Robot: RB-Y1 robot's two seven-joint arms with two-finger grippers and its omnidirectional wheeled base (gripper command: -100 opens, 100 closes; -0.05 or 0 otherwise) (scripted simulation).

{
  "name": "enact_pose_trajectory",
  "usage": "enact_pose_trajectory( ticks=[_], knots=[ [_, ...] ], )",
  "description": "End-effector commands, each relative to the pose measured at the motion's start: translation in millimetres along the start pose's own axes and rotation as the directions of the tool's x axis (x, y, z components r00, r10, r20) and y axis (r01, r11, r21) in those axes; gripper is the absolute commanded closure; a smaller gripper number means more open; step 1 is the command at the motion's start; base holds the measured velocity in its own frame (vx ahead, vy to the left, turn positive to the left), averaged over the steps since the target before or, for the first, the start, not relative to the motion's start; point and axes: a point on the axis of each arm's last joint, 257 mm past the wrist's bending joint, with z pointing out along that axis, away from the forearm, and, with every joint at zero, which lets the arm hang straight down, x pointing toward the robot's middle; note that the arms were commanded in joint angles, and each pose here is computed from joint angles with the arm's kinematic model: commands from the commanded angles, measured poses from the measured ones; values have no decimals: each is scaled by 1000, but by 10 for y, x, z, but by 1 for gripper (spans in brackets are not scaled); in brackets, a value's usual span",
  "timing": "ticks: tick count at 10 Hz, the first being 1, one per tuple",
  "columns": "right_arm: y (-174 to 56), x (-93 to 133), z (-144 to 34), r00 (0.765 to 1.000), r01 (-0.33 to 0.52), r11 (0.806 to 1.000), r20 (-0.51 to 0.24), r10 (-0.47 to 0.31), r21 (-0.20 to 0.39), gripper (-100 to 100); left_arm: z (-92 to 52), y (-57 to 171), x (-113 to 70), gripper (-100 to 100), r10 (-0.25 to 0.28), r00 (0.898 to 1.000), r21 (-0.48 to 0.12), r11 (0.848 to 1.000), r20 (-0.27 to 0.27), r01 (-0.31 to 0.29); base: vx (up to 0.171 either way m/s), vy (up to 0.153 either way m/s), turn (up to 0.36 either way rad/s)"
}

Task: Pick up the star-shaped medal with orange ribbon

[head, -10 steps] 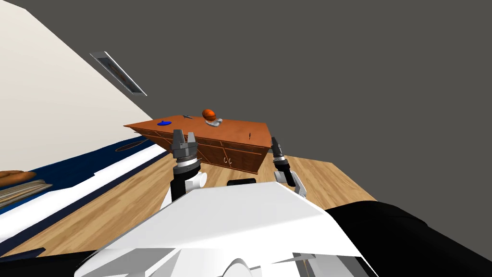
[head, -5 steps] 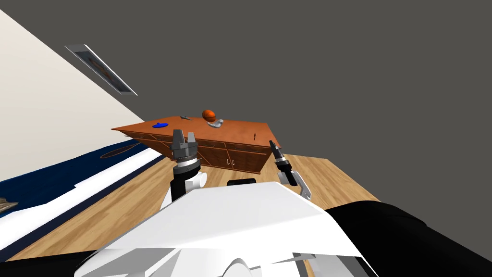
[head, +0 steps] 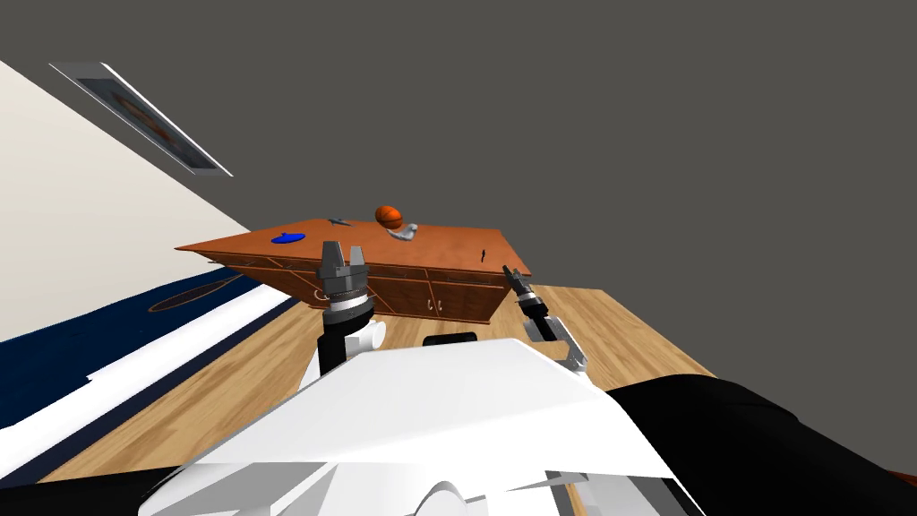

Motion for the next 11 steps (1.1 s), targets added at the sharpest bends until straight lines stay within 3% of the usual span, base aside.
enact_pose_trajectory(
  ticks=[1, 4, 6, 11],
  knots=[
    [-130, 8, -3, 997, 70, 997, -18, -70, 25, -100, 0, 0, 0, 0, 0, 1000, 0, 1000, 0, 0, 65, 139, -42],
    [-388, -21, 21, 980, 194, 979, -45, -192, 67, -100, 0, 0, 0, 0, 0, 1000, 0, 1000, 0, 0, 50, 129, -44],
    [-566, -62, 45, 960, 278, 956, -63, -273, 94, -100, 0, 0, 0, 0, 0, 1000, 0, 1000, 0, 0, 76, 155, -33],
    [-1001, -234, 117, 878, 477, 865, -113, -464, 153, -100, 0, 0, 0, 0, 0, 1000, 0, 1000, 0, 0, 47, 158, -11]
  ],
)
